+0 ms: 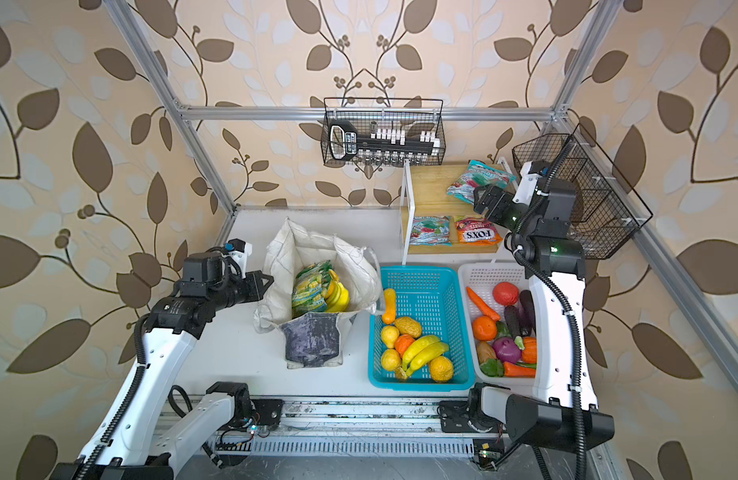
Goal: Place the food into the grocery bag and tie it
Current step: 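Position the open right gripper over the teal Mint Blossom candy bag, then close the right gripper on the edge of the Mint Blossom bag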
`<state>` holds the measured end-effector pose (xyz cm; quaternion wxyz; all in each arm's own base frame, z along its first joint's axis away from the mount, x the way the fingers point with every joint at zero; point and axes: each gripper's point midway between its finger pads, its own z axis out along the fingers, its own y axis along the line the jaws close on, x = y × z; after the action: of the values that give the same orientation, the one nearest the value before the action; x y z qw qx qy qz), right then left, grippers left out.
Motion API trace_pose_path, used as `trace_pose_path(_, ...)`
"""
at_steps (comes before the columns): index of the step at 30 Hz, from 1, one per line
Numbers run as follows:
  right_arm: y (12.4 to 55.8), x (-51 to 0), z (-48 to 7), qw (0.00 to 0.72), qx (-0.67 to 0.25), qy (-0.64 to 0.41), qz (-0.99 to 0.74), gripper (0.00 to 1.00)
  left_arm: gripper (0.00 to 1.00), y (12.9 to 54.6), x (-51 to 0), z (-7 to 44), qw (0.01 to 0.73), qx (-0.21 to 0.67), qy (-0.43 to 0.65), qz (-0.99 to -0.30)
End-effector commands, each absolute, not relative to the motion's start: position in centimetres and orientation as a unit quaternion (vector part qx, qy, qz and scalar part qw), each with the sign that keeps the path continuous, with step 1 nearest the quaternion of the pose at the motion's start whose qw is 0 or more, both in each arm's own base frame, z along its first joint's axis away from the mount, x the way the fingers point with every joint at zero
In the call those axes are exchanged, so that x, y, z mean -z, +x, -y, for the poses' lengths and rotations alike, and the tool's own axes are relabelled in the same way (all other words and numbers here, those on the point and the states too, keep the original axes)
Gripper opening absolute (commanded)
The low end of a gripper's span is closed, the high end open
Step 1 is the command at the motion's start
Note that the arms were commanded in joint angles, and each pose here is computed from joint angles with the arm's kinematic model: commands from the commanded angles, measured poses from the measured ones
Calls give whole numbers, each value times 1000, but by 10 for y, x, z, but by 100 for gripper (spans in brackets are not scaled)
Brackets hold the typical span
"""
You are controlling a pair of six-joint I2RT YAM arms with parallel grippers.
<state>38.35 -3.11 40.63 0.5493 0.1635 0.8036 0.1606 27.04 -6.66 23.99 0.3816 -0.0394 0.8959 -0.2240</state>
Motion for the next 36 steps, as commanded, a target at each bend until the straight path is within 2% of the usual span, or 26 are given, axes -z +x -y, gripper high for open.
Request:
trace_pose_path(1,388,-394,34,536,-172,172,-809,96,0,269,-248,71,391,233,-26,-890)
trace_pose_path(4,396,-391,32,535,-184,167,-808,92,0,269,-249,71,392,233,-25,-890)
trace_pose_path(9,406,-383,30,530,-201,167,-807,77,0,268,-249,70,393,231,-24,-890)
trace_pose_path(15,408,-383,33,542,-204,178,-796,64,0,268,-251,76,393,247,-14,-886)
trace_pose_path(20,408,-383,31,542,-214,178,-793,44,0,266,-254,77,396,248,-12,-884)
trace_pose_path(24,408,-383,30,546,-213,170,-792,40,0,266,-256,76,404,247,-11,-881)
trace_pose_path(29,408,-384,33,545,-217,169,-792,22,0,266,-255,76,400,246,-12,-883)
trace_pose_path(33,406,-394,31,554,-221,160,-786,2,0,265,-257,75,405,245,-11,-881)
trace_pose_path(36,404,-403,29,558,-225,156,-783,0,0,266,-256,74,404,241,-13,-882)
